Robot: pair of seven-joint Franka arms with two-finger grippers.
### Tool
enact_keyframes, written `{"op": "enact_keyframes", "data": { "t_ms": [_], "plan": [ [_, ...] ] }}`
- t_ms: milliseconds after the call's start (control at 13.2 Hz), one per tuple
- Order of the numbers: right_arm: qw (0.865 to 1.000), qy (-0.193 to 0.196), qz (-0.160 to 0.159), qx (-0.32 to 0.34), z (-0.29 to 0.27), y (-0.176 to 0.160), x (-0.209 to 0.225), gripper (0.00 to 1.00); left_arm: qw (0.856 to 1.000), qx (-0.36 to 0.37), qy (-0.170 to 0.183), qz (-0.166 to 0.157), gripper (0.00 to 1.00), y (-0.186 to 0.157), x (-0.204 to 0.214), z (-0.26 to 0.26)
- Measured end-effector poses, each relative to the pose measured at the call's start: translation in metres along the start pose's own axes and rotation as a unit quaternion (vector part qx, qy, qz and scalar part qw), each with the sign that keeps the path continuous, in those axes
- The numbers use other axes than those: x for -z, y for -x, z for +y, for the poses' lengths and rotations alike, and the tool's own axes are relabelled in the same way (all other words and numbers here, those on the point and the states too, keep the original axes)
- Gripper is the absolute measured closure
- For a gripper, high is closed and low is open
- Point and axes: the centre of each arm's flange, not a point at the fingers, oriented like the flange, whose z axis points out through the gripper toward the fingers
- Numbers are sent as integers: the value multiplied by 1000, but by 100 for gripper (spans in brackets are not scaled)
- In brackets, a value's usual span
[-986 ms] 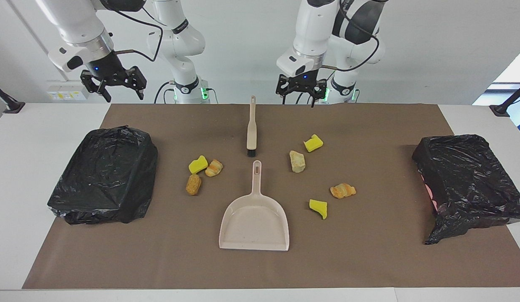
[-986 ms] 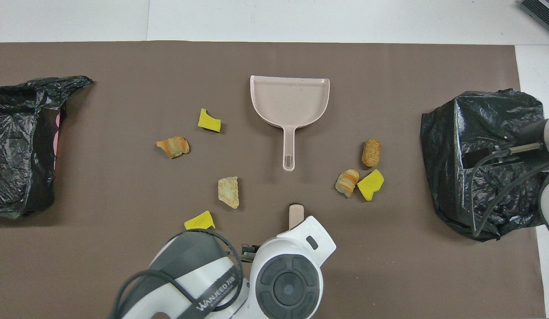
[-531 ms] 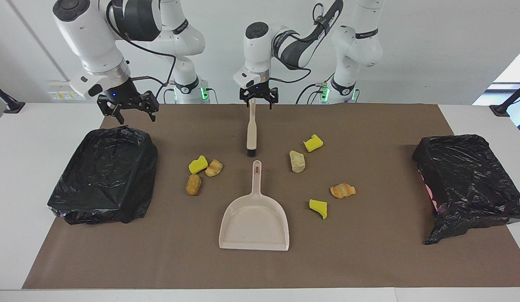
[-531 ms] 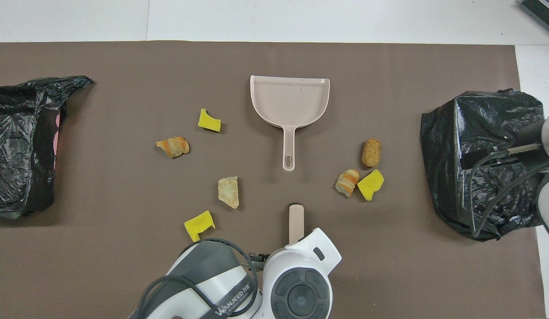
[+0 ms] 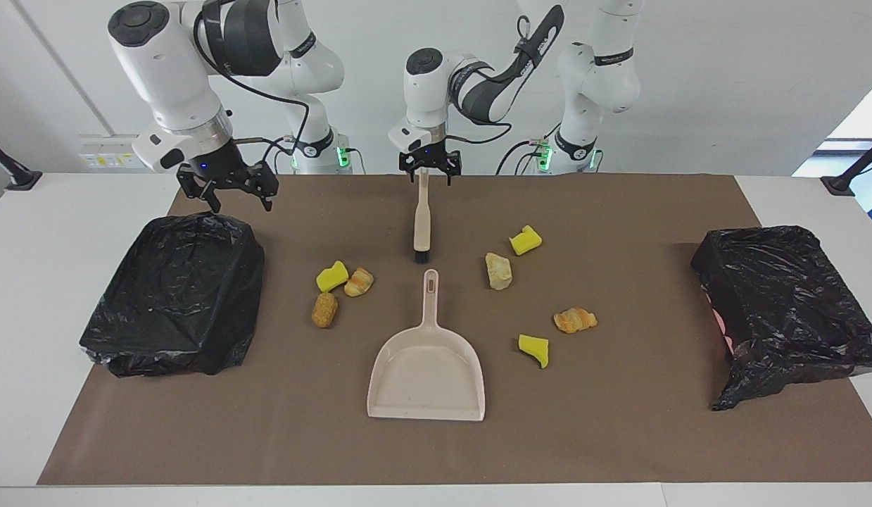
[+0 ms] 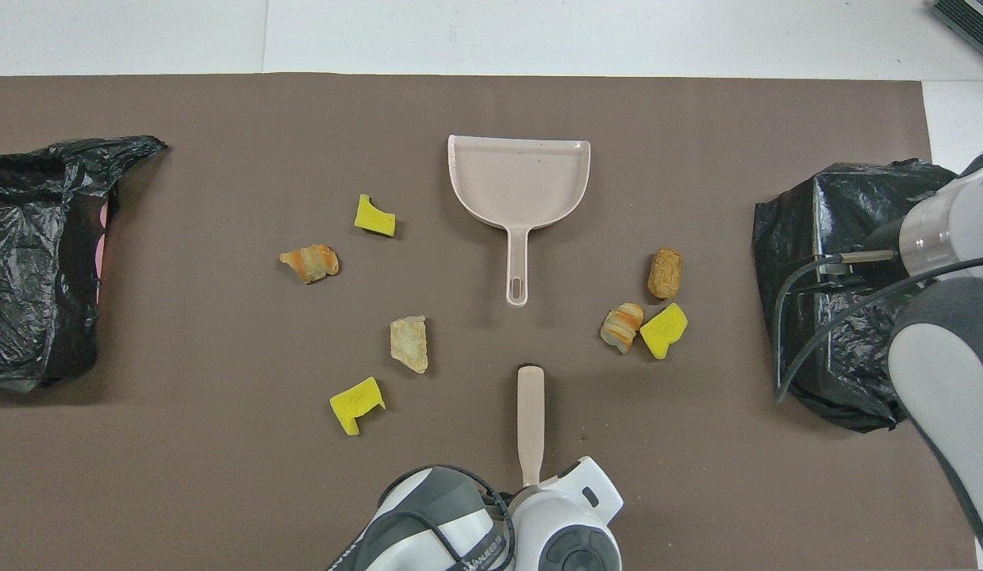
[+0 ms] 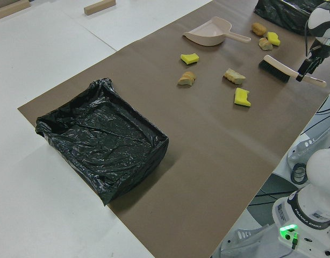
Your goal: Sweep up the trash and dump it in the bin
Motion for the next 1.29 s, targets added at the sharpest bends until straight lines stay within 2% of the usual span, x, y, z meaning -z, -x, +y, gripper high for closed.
{"op": "enact_keyframes", "data": {
  "t_ms": [76,152,228,379,531,607,758,986,1138,1289],
  "plan": [
    [1000,0,0,0,0,0,0,0,1000,2,0,0,7,0,0,0],
    [1000,0,0,-1,1,0,0,0,1000,3,0,0,7,0,0,0],
    [1000,0,0,-1,1,0,0,0,1000,5,1,1,16,0,1,0],
    [1000,0,0,-1,1,0,0,0,1000,7,3,3,47,-2,4,-1],
    [1000,0,0,-1,1,0,0,0,1000,8,2,2,70,-2,6,-2],
    [1000,0,0,-1,1,0,0,0,1000,8,-1,-1,74,-1,6,-3],
    [1000,0,0,-1,1,0,0,0,1000,12,-8,-7,74,-1,9,-7],
    [1000,0,0,-1,1,0,0,0,999,43,-18,-20,74,-15,38,-40],
    [1000,-1,-1,2,-4,0,-1,0,997,73,-26,-27,74,-34,55,-72],
    [1000,-2,11,-6,-24,-5,-7,0,993,118,-27,-18,74,-73,66,-116]
  ]
}}
